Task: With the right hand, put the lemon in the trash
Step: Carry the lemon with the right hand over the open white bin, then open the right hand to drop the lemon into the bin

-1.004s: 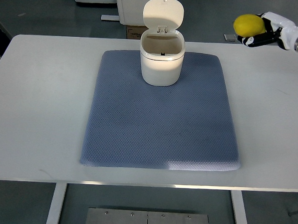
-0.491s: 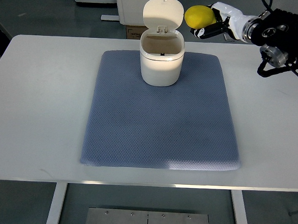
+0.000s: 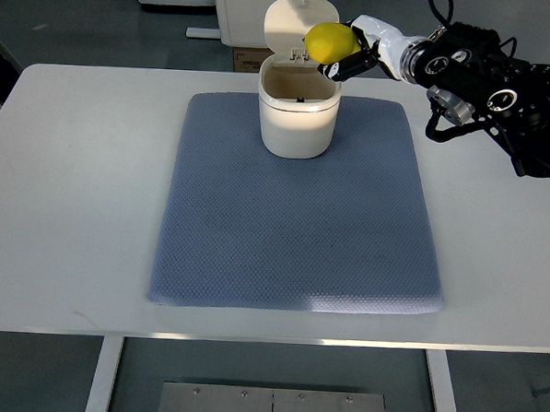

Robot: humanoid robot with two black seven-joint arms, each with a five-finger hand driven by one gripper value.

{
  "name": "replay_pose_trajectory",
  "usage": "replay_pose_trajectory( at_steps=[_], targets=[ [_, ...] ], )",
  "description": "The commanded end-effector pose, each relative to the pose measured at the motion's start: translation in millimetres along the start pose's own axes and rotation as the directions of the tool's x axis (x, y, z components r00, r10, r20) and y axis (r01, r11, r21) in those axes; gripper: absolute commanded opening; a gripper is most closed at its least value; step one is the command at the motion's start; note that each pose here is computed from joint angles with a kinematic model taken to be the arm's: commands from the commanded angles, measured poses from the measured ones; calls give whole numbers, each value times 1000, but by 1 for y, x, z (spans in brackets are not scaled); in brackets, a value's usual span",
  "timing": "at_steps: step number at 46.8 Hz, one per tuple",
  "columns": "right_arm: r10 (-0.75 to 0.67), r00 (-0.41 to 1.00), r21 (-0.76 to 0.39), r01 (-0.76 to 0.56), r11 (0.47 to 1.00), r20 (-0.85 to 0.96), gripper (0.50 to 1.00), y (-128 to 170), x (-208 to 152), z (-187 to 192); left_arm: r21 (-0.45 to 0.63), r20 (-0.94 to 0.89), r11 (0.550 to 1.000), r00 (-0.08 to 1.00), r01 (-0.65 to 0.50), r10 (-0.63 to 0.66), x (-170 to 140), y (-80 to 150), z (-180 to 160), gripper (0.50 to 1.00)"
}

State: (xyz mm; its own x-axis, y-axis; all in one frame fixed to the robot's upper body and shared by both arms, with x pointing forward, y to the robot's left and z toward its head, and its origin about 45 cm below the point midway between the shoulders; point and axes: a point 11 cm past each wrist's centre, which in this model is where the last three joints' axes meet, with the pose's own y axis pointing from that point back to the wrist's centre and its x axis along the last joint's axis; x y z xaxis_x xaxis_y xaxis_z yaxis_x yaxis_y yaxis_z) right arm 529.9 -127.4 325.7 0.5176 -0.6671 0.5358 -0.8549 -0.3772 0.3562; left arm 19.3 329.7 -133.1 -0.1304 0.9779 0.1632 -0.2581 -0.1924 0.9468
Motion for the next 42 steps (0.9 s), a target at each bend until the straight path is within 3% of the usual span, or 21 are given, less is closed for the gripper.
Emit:
replay_pose_trajectory(
  at_steps=[1,5,8,13,19,42],
  targets=[
    [3,1000,0,-3,1000,-1,566,0,1,-2,-1,1,1000,1000,0,0,0,0,0,1000],
    [9,1000,-5,-9,1000,-2,669,0,2,-3,-1,-1,1000,1000,0,0,0,0,0,1000],
    [5,1000,-6,-5,1000,-4,700,-1,0,-5,-1,1,1000,1000,0,0,0,0,0,1000],
    [3,1000,-7,-3,1000,-6,813,-1,-2,-5,-1,1,1000,1000,0,0,0,0,0,1000],
    [3,1000,-8,-4,1000,-11,895,-1,-1,-6,1,0,1000,1000,0,0,0,0,-1,1000],
    [20,1000,1,-20,1000,-22,985,4,13,-11,-1,-1,1000,1000,0,0,0,0,0,1000]
  ],
)
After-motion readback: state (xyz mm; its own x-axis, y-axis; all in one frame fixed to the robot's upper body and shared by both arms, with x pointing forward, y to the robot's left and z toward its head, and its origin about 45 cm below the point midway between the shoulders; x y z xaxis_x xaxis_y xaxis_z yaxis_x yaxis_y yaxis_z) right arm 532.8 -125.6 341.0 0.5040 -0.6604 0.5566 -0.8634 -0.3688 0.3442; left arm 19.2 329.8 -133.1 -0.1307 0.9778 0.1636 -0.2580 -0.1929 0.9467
